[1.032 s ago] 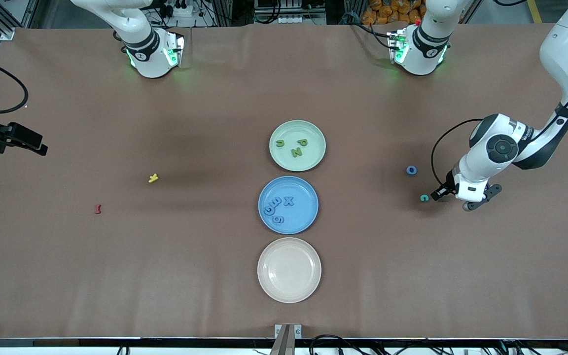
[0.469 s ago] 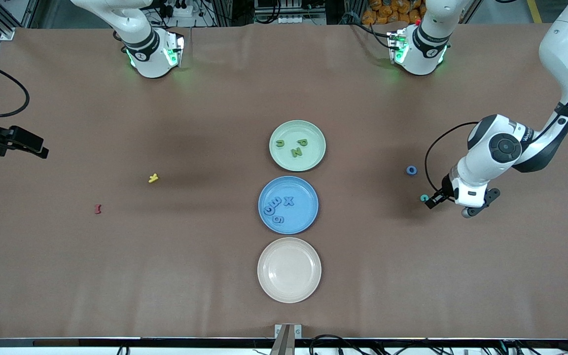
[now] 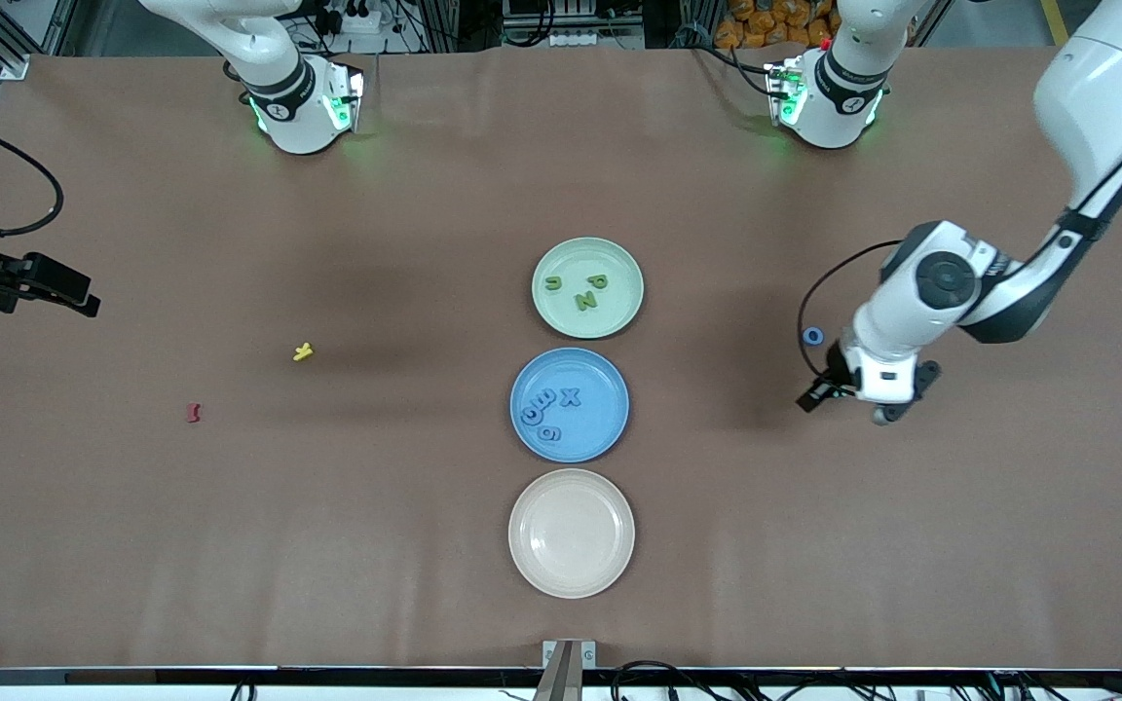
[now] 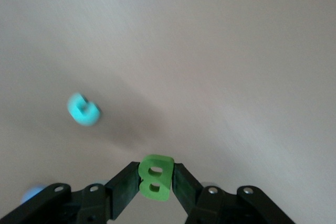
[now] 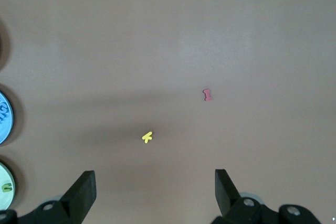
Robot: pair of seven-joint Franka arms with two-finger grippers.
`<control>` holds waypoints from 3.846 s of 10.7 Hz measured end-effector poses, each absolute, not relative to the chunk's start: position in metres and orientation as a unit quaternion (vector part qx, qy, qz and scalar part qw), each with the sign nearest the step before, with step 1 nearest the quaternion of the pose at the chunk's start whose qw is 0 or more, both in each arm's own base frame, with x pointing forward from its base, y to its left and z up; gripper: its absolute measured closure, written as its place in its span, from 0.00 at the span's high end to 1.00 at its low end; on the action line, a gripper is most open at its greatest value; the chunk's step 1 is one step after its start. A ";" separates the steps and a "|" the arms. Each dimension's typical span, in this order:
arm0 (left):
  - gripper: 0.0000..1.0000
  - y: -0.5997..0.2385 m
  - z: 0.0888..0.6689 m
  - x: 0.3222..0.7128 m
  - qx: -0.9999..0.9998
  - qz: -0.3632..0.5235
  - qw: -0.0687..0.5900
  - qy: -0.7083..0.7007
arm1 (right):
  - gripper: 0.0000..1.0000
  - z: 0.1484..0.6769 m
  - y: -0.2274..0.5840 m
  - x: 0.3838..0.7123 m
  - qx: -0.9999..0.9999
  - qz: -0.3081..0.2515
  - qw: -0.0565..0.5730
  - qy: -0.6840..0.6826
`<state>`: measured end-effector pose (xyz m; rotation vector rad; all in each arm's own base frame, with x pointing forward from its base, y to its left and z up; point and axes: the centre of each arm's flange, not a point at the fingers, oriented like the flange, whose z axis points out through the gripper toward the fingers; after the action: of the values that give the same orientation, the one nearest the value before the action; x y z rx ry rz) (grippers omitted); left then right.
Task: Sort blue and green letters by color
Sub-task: 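Carry the green B to the green plate with the left gripper, then open the left gripper to drop the B onto the green plate, then lift the left gripper and move it back toward the blue letters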
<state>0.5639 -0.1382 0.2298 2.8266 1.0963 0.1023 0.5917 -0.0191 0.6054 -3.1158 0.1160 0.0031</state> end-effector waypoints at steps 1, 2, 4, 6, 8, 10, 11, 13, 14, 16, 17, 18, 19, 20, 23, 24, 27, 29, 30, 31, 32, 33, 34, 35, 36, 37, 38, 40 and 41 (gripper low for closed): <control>0.34 -0.171 0.231 0.555 0.926 0.030 0.058 0.373 | 1.00 0.605 -0.019 0.592 -0.999 0.001 0.012 0.037; 0.34 -0.204 0.236 0.546 0.920 0.027 0.066 0.386 | 1.00 0.605 -0.019 0.592 -0.999 0.001 0.012 0.037; 0.34 -0.269 0.255 0.532 0.905 0.015 0.091 0.415 | 1.00 0.605 -0.019 0.592 -0.999 0.001 0.012 0.037; 0.34 -0.331 0.273 0.514 0.896 -0.001 0.112 0.430 | 1.00 0.604 -0.019 0.593 -0.999 0.002 0.012 0.037; 0.34 -0.390 0.286 0.485 0.886 -0.013 0.124 0.446 | 1.00 0.603 -0.018 0.593 -0.999 0.002 0.012 0.037; 0.34 -0.433 0.304 0.466 0.874 -0.043 0.141 0.462 | 1.00 0.603 -0.018 0.593 -0.999 0.002 0.012 0.036; 0.34 -0.446 0.310 0.459 0.873 -0.054 0.145 0.463 | 1.00 0.603 -0.018 0.593 -0.999 0.002 0.012 0.036; 0.34 -0.464 0.307 0.440 0.874 -0.066 0.140 0.461 | 1.00 0.602 -0.018 0.593 -0.999 0.003 0.012 0.036; 0.34 -0.474 0.301 0.429 0.874 -0.079 0.135 0.459 | 1.00 0.602 -0.018 0.593 -0.999 0.003 0.012 0.036; 0.34 -0.489 0.284 0.408 0.877 -0.103 0.122 0.452 | 1.00 0.602 -0.018 0.593 -0.999 0.003 0.012 0.036; 0.34 -0.492 0.274 0.403 0.877 -0.115 0.116 0.452 | 1.00 0.602 -0.018 0.593 -0.999 0.003 0.012 0.036; 0.34 -0.491 0.263 0.402 0.875 -0.127 0.109 0.454 | 1.00 0.602 -0.018 0.593 -0.999 0.003 0.012 0.036; 0.34 -0.488 0.250 0.403 0.872 -0.137 0.102 0.459 | 1.00 0.602 -0.018 0.594 -0.999 0.003 0.012 0.036; 0.34 -0.484 0.237 0.406 0.868 -0.145 0.094 0.465 | 1.00 0.602 -0.018 0.594 -0.999 0.003 0.012 0.036; 0.34 -0.480 0.224 0.408 0.864 -0.156 0.088 0.471 | 1.00 0.601 -0.018 0.594 -0.999 0.004 0.012 0.036; 0.34 -0.482 0.224 0.406 0.865 -0.157 0.088 0.469 | 1.00 0.600 -0.017 0.594 -0.999 0.004 0.012 0.036; 0.34 -0.489 0.226 0.401 0.868 -0.157 0.090 0.463 | 1.00 0.599 -0.017 0.595 -0.999 0.006 0.012 0.035; 0.50 -0.487 0.226 0.404 0.866 -0.157 0.091 0.465 | 1.00 0.598 -0.017 0.595 -0.999 0.006 0.011 0.035; 0.63 -0.487 0.227 0.405 0.866 -0.157 0.092 0.466 | 1.00 0.598 -0.017 0.595 -0.999 0.006 0.011 0.035; 0.74 -0.487 0.227 0.406 0.865 -0.156 0.092 0.467 | 1.00 0.598 -0.017 0.595 -0.999 0.006 0.011 0.035; 0.88 -0.486 0.227 0.407 0.865 -0.156 0.093 0.468 | 1.00 0.598 -0.016 0.595 -0.999 0.006 0.011 0.035; 1.00 -0.485 0.228 0.408 0.865 -0.156 0.093 0.469 | 1.00 0.598 -0.016 0.595 -0.999 0.006 0.011 0.035; 1.00 -0.485 0.228 0.410 0.864 -0.156 0.094 0.470 | 1.00 0.598 -0.016 0.596 -0.999 0.006 0.011 0.035; 1.00 -0.484 0.230 0.413 0.863 -0.155 0.097 0.471 | 1.00 0.598 -0.016 0.596 -0.999 0.007 0.011 0.035; 1.00 -0.484 0.233 0.416 0.862 -0.153 0.100 0.473 | 1.00 0.598 -0.016 0.596 -0.999 0.007 0.011 0.035; 1.00 -0.483 0.236 0.422 0.861 -0.149 0.101 0.476 | 1.00 0.598 -0.016 0.596 -0.999 0.007 0.011 0.035; 1.00 -0.474 0.240 0.433 0.859 -0.142 0.091 0.483 | 1.00 0.598 -0.016 0.596 -0.999 0.007 0.011 0.034; 1.00 -0.431 0.255 0.484 0.845 -0.120 0.051 0.519 | 1.00 0.597 -0.016 0.596 -0.999 0.007 0.011 0.034; 1.00 -0.405 0.267 0.512 0.834 -0.110 0.035 0.540 | 1.00 0.597 -0.016 0.596 -0.999 0.007 0.011 0.034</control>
<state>0.5122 -0.4051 0.2666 2.5630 1.6599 -0.3394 0.5958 -0.0156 0.5973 -3.1169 0.1071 0.0207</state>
